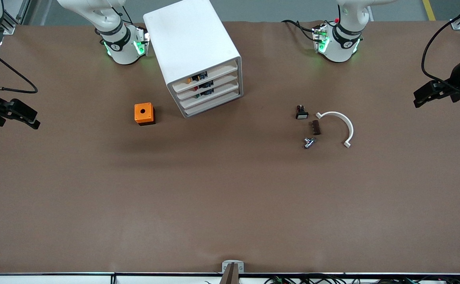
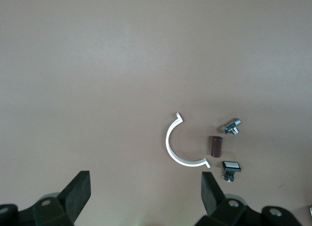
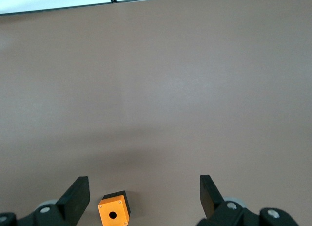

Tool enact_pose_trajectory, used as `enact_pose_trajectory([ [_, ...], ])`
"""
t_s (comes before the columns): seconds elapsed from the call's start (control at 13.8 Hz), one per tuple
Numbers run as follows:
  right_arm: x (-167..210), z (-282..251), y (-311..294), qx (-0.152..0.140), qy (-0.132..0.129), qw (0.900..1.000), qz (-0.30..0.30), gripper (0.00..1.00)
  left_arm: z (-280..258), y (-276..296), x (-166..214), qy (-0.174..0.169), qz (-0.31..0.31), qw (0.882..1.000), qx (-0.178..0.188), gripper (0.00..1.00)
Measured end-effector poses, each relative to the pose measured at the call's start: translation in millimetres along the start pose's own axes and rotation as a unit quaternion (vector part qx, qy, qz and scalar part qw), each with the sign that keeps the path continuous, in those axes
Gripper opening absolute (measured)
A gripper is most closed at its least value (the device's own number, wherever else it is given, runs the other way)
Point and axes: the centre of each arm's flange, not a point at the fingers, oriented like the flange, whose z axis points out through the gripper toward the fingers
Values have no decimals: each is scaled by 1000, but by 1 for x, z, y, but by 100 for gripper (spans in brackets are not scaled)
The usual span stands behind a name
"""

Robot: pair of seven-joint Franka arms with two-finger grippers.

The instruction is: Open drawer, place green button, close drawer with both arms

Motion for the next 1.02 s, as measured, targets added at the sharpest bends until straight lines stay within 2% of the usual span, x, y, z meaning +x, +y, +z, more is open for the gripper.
enact_pose_trajectory([
  [0.58,0,0,0,0,0,1000,0,100,-7,35,-10,-3,28,999,-26,100],
  [1.02,0,0,0,0,0,1000,0,100,-12,37,-13,-9,28,999,-39,100],
])
